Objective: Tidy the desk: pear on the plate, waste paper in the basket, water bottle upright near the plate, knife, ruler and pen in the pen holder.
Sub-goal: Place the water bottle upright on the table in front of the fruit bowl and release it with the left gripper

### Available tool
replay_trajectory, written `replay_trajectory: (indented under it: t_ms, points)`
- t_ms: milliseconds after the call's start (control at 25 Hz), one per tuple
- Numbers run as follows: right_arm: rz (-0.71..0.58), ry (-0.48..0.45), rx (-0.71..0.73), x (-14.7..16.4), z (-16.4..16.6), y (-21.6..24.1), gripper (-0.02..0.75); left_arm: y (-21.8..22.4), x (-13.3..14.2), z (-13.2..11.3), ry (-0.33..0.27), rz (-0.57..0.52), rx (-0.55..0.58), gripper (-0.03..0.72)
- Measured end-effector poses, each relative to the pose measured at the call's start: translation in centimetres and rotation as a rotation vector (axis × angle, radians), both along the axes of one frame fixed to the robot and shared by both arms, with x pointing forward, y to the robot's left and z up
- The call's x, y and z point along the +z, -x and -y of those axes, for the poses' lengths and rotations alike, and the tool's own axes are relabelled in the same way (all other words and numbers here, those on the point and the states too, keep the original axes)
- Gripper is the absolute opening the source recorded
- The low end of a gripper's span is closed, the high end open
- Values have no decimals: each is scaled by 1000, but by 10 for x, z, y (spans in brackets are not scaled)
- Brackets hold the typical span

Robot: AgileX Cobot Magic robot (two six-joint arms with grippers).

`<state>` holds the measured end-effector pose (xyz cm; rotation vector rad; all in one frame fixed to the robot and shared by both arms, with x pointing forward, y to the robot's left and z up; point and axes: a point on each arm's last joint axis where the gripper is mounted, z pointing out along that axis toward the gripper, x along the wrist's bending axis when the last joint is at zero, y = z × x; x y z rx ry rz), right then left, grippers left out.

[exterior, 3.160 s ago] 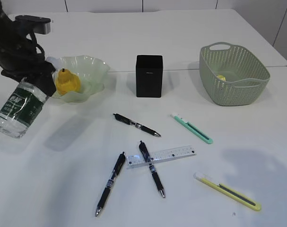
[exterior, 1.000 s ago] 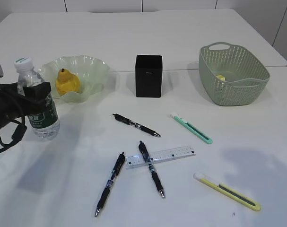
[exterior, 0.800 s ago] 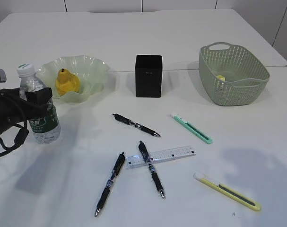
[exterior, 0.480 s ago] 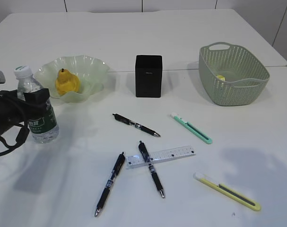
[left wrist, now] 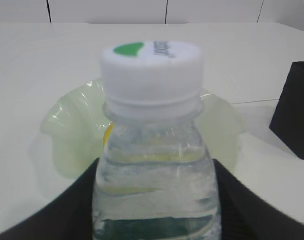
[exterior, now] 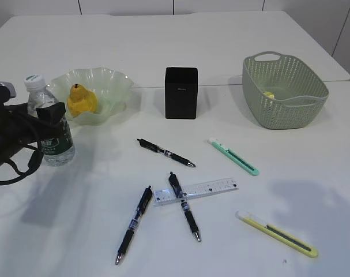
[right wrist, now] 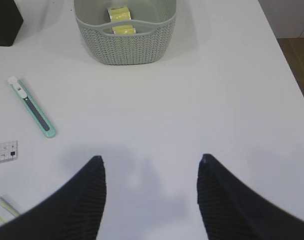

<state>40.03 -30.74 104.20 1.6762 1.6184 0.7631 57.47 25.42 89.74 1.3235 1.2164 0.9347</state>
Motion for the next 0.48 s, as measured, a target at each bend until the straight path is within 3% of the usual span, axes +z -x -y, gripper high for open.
replay_trajectory:
  t_ms: [240, 480]
  points:
    - [0, 2, 0, 0, 0, 0, 459, -5, -1, 1, -72, 21, -12, 385]
    - [0, 2, 0, 0, 0, 0, 459, -5, -3, 1, -79, 33, -13, 385]
